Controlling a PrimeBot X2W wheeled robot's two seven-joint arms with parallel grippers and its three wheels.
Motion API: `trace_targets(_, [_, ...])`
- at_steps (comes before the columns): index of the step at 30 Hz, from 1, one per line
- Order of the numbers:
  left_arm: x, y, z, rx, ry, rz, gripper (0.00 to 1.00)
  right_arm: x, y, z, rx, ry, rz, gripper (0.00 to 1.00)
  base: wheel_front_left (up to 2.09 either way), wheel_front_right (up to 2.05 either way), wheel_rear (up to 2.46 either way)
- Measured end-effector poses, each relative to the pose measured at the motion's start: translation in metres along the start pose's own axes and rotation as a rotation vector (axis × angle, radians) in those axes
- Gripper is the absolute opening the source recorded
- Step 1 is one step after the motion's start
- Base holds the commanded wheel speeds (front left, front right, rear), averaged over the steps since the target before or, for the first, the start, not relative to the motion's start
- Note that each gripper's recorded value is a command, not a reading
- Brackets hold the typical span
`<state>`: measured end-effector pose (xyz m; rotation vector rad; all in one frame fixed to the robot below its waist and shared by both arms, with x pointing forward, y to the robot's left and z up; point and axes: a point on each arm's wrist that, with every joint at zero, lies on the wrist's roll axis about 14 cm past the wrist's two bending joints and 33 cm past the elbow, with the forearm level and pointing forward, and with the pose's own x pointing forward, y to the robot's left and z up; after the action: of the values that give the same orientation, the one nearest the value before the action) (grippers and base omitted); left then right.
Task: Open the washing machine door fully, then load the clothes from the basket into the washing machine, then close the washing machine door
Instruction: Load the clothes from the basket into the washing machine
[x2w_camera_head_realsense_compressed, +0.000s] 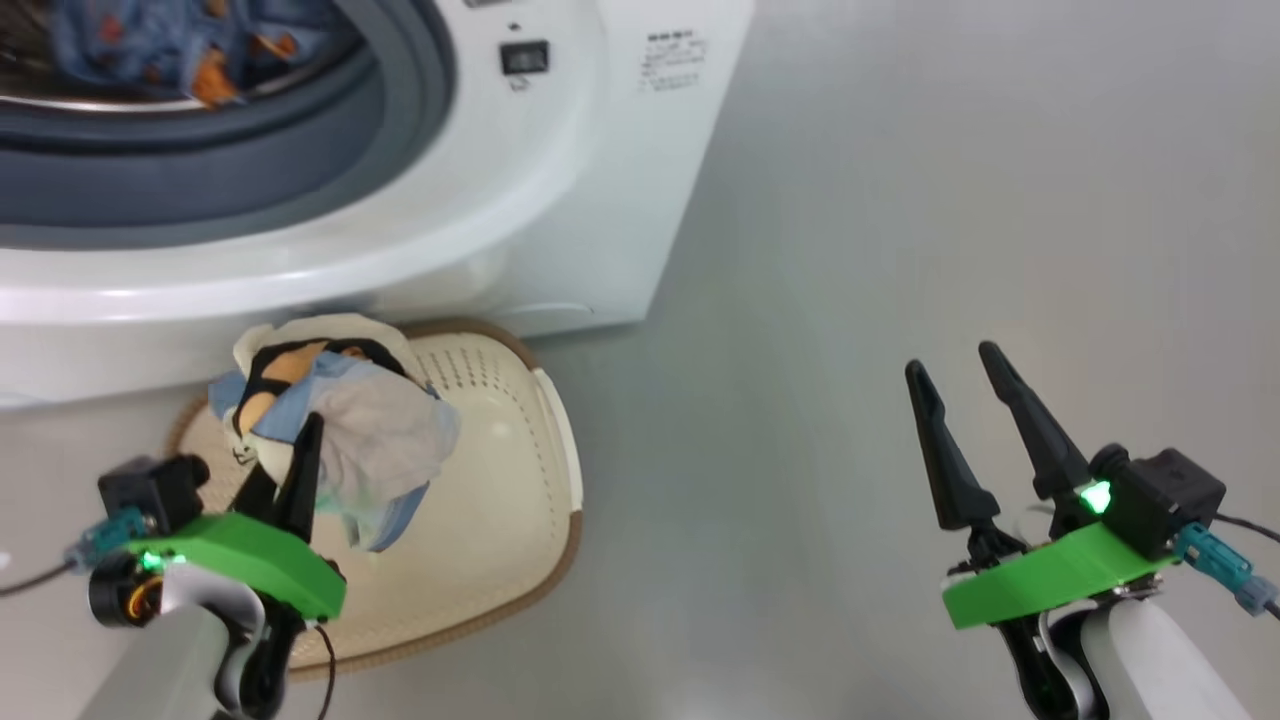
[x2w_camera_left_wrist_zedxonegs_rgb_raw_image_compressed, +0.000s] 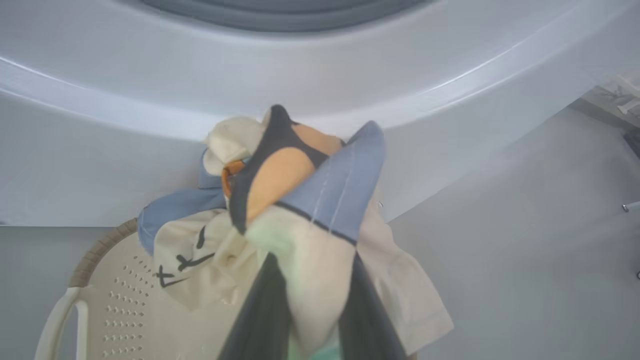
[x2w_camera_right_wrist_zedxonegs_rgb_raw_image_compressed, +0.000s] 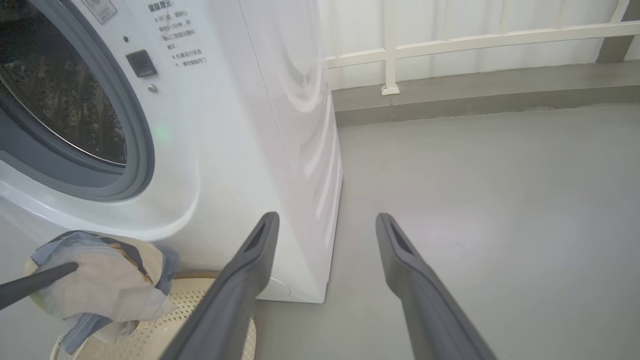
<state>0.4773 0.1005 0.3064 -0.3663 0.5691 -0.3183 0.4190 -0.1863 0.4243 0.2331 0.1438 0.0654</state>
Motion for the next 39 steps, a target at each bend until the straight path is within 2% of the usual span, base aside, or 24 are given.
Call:
trace_targets(22, [-0.127,-0.013,0.101,0.202,-0.449,0.111,0.0,-0.047,0.028,0.029,-0.01,-0.071,0.087,1.0,0.0,0.0,0.0])
trace_targets(31, [-0.177,-0.011,0.111,0.24,-0.562,0.179,0.0,-0.056,0.034,0.035,-0.012,-0.091,0.106,1.0,0.0,0.0,0.0])
trace_targets(39, [-0.195,-0.009,0.107,0.244,-0.584,0.213,0.0,-0.056,0.038,0.032,-0.01,-0.082,0.118,1.0,0.0,0.0,0.0])
